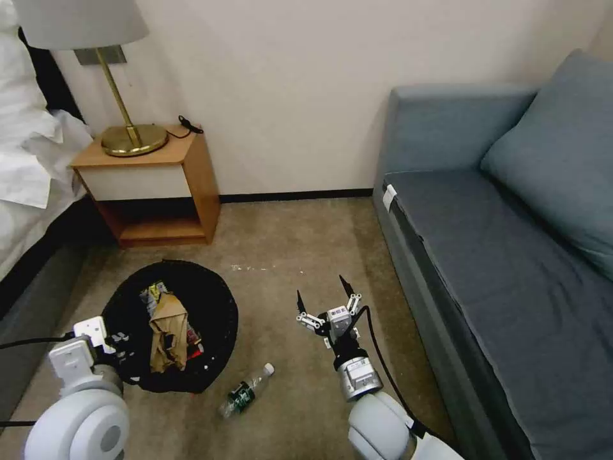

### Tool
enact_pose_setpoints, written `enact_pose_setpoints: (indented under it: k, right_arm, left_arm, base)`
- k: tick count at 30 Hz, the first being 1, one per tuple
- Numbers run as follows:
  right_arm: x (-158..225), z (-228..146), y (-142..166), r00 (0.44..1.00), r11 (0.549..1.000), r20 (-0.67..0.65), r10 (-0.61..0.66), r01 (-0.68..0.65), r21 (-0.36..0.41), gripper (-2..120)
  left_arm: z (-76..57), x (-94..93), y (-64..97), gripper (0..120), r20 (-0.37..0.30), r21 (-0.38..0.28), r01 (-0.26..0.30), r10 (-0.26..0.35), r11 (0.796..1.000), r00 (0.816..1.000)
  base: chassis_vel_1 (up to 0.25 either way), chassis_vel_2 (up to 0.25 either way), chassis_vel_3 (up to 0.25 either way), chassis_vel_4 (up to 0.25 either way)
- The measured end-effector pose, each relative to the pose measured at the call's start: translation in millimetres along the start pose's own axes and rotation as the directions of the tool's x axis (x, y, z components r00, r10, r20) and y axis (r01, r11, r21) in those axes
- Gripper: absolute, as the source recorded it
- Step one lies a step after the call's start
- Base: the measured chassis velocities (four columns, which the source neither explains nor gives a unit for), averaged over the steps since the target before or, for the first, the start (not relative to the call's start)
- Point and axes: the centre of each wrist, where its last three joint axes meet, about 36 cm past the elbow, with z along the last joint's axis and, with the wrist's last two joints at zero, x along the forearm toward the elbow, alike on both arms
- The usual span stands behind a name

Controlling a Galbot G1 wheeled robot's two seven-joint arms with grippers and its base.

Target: Pick up the trash bin, then pick up the garbage on the floor and place it into the trash bin.

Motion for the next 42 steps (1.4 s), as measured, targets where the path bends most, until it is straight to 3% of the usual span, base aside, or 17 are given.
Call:
enact_pose_setpoints:
  k: [5,10,12,13,15,16,18,20,21,22,26,27,30,31,34,37,42]
  right_arm:
    - [-25,8,-35,0.983,0.981,-0.013,-0.186,0.186,0.05,100]
    - [-65,14,-85,0.902,0.899,-0.161,-0.4,0.42,0.121,100]
    - [-107,11,-116,0.804,0.798,-0.259,-0.534,0.581,0.158,100]
    - [-107,11,-116,0.804,0.798,-0.259,-0.534,0.581,0.158,100]
    - [-141,12,-133,0.665,0.664,-0.372,-0.648,0.732,0.151,100]
    - [-141,12,-133,0.665,0.664,-0.372,-0.648,0.732,0.151,100]
    - [-169,18,-142,0.514,0.511,-0.467,-0.719,0.847,0.145,100]
    - [-180,19,-145,0.463,0.45,-0.493,-0.736,0.88,0.154,100]
    - [-195,20,-144,0.399,0.36,-0.532,-0.747,0.915,0.18,100]
    - [-195,20,-144,0.399,0.36,-0.532,-0.747,0.915,0.18,100]
    - [-210,21,-124,0.23,0.145,-0.576,-0.784,0.971,0.19,100]
    - [-210,21,-124,0.23,0.145,-0.576,-0.784,0.971,0.19,100]
    - [-209,21,-114,0.169,0.061,-0.59,-0.789,0.978,0.198,100]
    - [-208,21,-106,0.133,-0.001,-0.61,-0.781,0.977,0.215,100]
    - [-206,21,-99,0.1,-0.057,-0.627,-0.772,0.973,0.224,100]
    - [-202,28,-69,0.031,-0.17,-0.656,-0.754,0.956,0.24,100]
    - [-213,26,-41,0.002,-0.22,-0.658,-0.753,0.941,0.255,100]
  left_arm:
    - [-0.6,-0.2,0.0,1,0.002,0.0,0.0,0.0,1.0,1.0]
    - [-1.2,0.4,1.1,1,0.006,0.0,0.003,-0.003,1.0,1.0]
    - [-1.9,1.0,2.3,1,0.008,0.004,0.007,-0.007,1.0,1.0]
    - [-1.9,1.0,2.3,1,0.008,0.004,0.007,-0.007,1.0,1.0]
    - [-2.9,1.9,3.7,1,0.009,0.01,0.009,-0.009,1.0,1.0]
    - [-2.9,1.9,3.7,1,0.009,0.01,0.009,-0.009,1.0,1.0]
    - [-3.9,1.9,5.3,1,0.01,0.013,0.014,-0.014,1.0,1.0]
    - [-4.4,1.8,6.1,1,0.011,0.014,0.016,-0.017,1.0,1.0]
    - [-5.0,1.7,7.1,1,0.012,0.015,0.019,-0.019,1.0,1.0]
    - [-5.0,1.7,7.1,1,0.012,0.015,0.019,-0.019,1.0,1.0]
    - [-6.3,1.8,9.1,1,0.017,0.017,0.025,-0.025,1.0,1.0]
    - [-6.3,1.8,9.1,1,0.017,0.017,0.025,-0.025,1.0,1.0]
    - [-6.4,2.0,9.2,1,0.017,0.018,0.026,-0.026,1.0,1.0]
    - [-6.2,2.2,9.2,1,0.016,0.019,0.026,-0.026,0.999,1.0]
    - [-5.9,2.3,9.1,1,0.015,0.022,0.026,-0.027,0.999,1.0]
    - [-5.2,5.0,9.8,1,0.015,0.027,0.032,-0.033,0.999,0.999]
    - [-4.5,7.9,12.0,1,0.016,0.028,0.041,-0.042,0.999,0.999]
  base:
    - [0.0,0.0,0.0,0.0]
    - [0.0,0.0,0.0,0.0]
    - [0.0,0.0,0.0,0.0]
    - [0.0,0.0,0.0,0.0]
    - [0.0,0.0,0.0,0.0]
    - [0.0,0.0,0.0,0.0]
    - [0.0,0.0,0.0,0.0]
    - [0.0,0.0,0.0,0.0]
    - [0.0,0.0,0.0,0.0]
    - [0.0,0.0,0.0,0.0]
    - [0.0,0.0,0.0,0.0]
    - [0.0,0.0,0.0,0.0]
    - [0.0,0.0,0.0,0.0]
    - [0.0,0.0,0.0,0.0]
    - [0.0,0.0,0.0,0.0]
    - [0.0,0.0,0.0,0.0]
    - [0.0,0.0,0.0,0.0]
